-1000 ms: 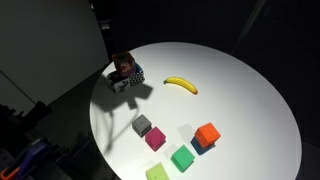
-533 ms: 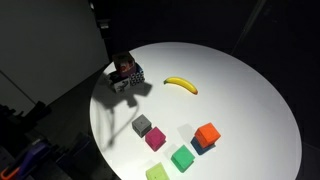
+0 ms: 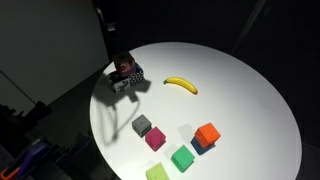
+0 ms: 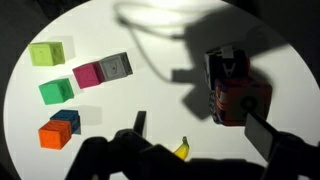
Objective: Put the plush block on the table
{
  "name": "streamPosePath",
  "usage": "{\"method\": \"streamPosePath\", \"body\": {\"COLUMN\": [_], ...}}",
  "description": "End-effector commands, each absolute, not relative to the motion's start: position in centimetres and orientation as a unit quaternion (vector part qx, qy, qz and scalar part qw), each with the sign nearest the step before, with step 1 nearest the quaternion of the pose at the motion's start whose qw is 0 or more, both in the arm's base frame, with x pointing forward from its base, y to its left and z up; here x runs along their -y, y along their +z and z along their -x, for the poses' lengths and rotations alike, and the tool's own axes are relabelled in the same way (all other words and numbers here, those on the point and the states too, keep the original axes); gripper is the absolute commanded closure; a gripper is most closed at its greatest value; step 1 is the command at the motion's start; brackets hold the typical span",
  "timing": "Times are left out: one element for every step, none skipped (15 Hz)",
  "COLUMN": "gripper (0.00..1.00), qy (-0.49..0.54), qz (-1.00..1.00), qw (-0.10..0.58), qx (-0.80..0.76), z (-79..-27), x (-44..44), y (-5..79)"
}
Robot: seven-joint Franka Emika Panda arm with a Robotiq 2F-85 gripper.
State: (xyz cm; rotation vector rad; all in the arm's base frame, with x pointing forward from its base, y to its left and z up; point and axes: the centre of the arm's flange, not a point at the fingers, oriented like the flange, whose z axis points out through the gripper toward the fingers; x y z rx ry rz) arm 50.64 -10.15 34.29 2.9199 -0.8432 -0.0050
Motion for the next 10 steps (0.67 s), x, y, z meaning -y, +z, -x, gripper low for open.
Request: {"method": "streamPosePath", "body": {"gripper": [0.0, 0.0, 0.0, 0.0, 0.0, 0.0, 0.0, 0.0, 0.0, 0.0], "qy": [0.024, 0.029, 0.035, 0.037, 0.039, 0.04, 0.041, 0.04, 0.038, 0.039], "qz": [-0.971, -0.973, -0.975, -0.977, -0.978, -0.979, -0.98, -0.981, -0.982, -0.981], "qw": [0.041, 0.036, 0.032, 0.028, 0.025, 0.022, 0.022, 0.022, 0.024, 0.026], "qx": [0.236, 0.226, 0.216, 0.209, 0.202, 0.197, 0.193, 0.189, 0.186, 0.186], "z": [-52.3, -52.8, -53.1, -53.4, -53.7, -53.9, -54.1, -54.3, -54.4, -54.6], "x": [8.9, 8.4, 8.1, 7.8, 7.6, 7.4, 7.1, 6.8, 6.6, 6.3], "y": [32.2, 31.7, 31.1, 30.6, 30.0, 29.2, 28.6, 27.8, 27.2, 26.5]}}
